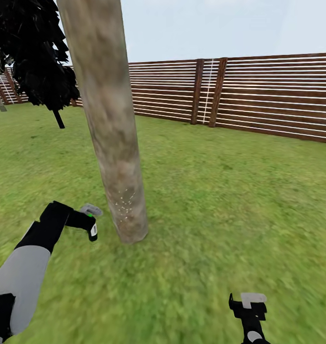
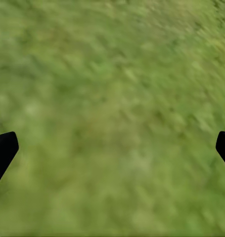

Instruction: In the garden, pick up the pesticide atomizer on the floor and spray pesticide onto both trees until each tree trunk is fully covered.

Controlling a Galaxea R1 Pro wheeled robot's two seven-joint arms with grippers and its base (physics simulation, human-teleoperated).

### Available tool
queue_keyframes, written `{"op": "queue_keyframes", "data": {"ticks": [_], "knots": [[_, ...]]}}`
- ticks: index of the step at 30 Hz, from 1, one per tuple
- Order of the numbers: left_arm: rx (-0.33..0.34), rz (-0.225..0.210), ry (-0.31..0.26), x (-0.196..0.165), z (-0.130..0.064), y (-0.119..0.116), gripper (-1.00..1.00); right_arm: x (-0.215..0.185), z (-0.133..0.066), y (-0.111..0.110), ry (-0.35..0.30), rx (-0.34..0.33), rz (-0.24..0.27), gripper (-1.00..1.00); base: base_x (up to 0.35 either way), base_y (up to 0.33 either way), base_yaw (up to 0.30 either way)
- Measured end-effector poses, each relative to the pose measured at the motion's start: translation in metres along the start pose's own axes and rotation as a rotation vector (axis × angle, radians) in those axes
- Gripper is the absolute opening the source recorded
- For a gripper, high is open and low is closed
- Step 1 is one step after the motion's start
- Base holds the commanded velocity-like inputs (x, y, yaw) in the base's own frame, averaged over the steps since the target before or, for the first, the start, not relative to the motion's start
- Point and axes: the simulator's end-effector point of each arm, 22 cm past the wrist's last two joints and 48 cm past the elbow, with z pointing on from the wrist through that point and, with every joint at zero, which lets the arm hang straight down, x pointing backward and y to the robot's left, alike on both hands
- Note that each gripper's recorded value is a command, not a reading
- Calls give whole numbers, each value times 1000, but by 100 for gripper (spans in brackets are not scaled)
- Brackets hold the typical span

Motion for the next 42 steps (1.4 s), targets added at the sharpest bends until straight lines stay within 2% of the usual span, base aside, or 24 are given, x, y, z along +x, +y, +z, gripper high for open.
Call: {"op": "queue_keyframes", "data": {"ticks": [3,6,7,9,10,13,15,17,18,20,23,25,26,29,32,38,42], "knots": [[14,6,-24,-15,-1,-12,-100,0,0,0,0,0,0,100,0,0,0],[10,9,-14,-8,3,-13,-100,0,0,0,0,0,0,100,0,0,0],[4,10,6,4,8,-13,-100,0,0,0,0,-1,0,100,0,0,0],[-20,2,80,56,29,-18,-100,0,0,0,0,-1,0,100,0,0,0],[-30,-6,92,74,37,-21,-100,0,0,0,-1,-1,0,100,0,0,0],[-27,-70,97,120,60,-35,-100,0,0,0,-1,-1,0,100,0,0,42],[-52,-102,135,146,75,-43,-100,0,0,1,0,-1,0,100,0,0,191],[-43,-113,189,169,92,-68,-100,0,0,1,0,-2,0,100,0,0,247],[-23,-104,199,176,102,-87,-100,0,0,1,1,-2,0,100,0,0,260],[4,-69,155,174,113,-105,-100,0,0,1,1,-2,0,100,0,0,171],[12,-61,109,164,116,-111,-100,0,0,1,1,-3,0,100,0,0,36],[-12,-60,94,158,116,-108,-100,0,0,2,1,-3,0,100,0,0,5],[-61,-110,71,152,115,-93,-100,0,0,2,1,-3,0,100,0,0,1],[-94,-181,59,150,112,-78,-100,0,0,1,1,-3,0,100,0,0,0],[-84,-189,66,148,113,-85,-100,1,0,1,1,-3,0,100,83,0,0],[-105,-205,71,145,115,-98,-100,1,0,1,4,2,6,100,323,0,-54],[-113,-203,70,145,116,-97,-100,3,0,2,8,1,6,100,100,0,-122]]}}
